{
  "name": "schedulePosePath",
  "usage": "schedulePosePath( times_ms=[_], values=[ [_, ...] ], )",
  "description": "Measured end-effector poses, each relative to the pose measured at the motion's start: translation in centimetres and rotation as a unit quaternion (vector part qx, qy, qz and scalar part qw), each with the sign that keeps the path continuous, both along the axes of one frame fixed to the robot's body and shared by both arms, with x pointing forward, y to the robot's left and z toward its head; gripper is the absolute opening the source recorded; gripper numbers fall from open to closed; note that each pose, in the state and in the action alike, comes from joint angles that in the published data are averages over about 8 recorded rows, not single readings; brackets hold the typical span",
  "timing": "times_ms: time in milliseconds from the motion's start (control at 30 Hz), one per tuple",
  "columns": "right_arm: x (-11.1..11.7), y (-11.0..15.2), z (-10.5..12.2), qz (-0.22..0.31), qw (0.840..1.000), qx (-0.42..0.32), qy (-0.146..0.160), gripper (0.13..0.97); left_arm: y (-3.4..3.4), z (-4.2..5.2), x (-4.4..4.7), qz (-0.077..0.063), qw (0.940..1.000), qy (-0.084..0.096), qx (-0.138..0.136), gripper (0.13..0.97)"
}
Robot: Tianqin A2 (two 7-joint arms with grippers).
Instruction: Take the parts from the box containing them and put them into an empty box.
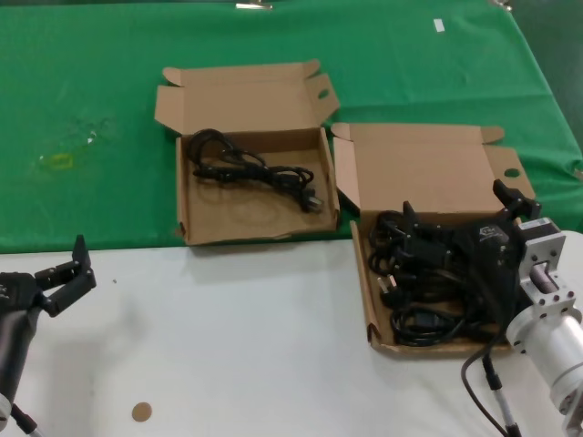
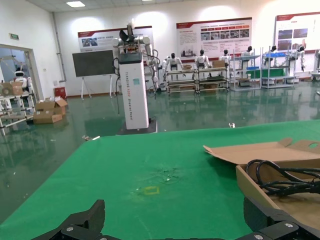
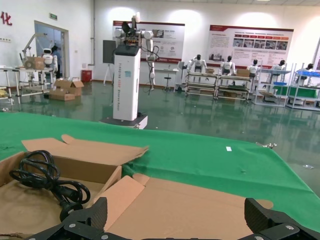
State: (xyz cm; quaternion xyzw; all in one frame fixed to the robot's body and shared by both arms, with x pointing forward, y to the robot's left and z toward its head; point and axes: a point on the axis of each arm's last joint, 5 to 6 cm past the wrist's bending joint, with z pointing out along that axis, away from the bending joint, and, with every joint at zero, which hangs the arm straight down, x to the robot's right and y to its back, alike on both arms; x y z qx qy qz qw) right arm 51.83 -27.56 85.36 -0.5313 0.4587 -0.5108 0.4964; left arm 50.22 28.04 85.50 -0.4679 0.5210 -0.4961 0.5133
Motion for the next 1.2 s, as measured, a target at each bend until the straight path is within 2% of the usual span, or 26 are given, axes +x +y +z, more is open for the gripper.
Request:
schedulePosePath(
  times_ms=[1200],
  values=[
    [0.0,0.0,0.0,0.0,1.0,0.0,0.0,0.966,0.0,0.0,0.0,0.0,1.0,0.0,0.0,0.966]
  ],
)
